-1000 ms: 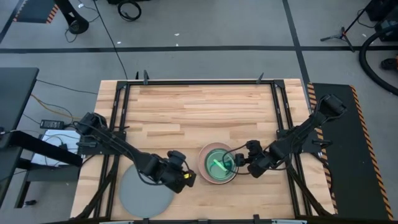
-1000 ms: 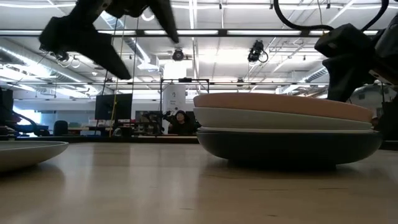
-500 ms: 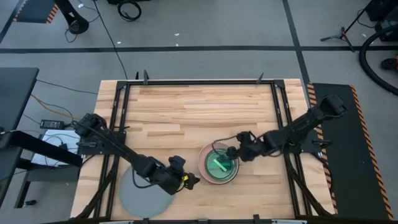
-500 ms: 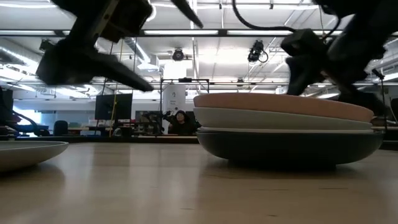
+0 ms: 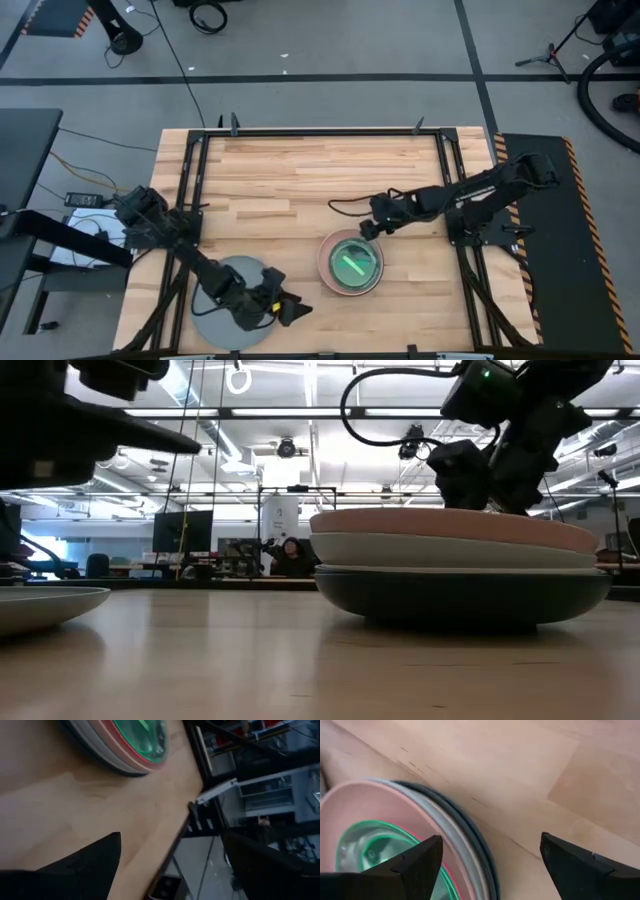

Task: Stack plastic plates
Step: Stack the stacked plates on top of the gray plate

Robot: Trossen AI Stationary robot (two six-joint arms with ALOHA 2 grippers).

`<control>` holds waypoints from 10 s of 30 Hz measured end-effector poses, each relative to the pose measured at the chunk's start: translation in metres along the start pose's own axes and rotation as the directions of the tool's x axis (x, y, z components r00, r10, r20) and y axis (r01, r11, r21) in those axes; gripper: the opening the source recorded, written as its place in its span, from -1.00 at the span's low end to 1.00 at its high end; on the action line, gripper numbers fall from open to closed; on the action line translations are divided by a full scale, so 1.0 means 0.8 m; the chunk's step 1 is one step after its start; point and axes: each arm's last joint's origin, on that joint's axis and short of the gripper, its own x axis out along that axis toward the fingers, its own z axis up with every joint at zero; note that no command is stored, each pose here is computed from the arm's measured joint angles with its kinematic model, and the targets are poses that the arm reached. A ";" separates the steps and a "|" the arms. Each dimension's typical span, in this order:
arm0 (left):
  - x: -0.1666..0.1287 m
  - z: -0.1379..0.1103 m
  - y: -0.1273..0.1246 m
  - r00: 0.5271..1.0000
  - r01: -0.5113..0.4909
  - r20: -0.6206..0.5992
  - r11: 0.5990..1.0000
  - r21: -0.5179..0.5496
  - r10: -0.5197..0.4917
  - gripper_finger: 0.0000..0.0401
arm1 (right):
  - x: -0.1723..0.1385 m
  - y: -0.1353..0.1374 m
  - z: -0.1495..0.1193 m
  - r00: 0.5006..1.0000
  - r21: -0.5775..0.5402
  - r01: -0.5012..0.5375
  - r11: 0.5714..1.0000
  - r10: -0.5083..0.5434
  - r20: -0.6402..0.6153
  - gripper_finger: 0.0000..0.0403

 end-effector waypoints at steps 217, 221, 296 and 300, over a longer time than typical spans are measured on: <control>0.124 0.085 0.094 0.988 -0.152 -0.055 0.941 -0.302 0.142 0.56 | -0.021 -0.021 -0.159 0.897 -0.431 0.342 0.835 -0.427 -0.114 -0.06; 0.126 0.089 0.093 0.990 -0.141 -0.047 0.941 -0.306 0.133 0.56 | 0.004 -0.008 -0.169 0.896 -0.609 0.260 0.749 -0.423 -0.137 -0.06; -0.094 0.164 -0.021 0.836 -0.188 -0.467 0.951 0.247 0.287 -0.10 | -0.097 0.051 -0.200 0.974 -0.547 0.196 0.814 -0.228 0.009 -0.06; -0.159 0.168 -0.016 0.764 -0.239 -0.527 0.921 0.307 0.373 -0.10 | -0.096 0.049 -0.205 0.973 -0.475 0.208 0.855 -0.232 0.009 -0.06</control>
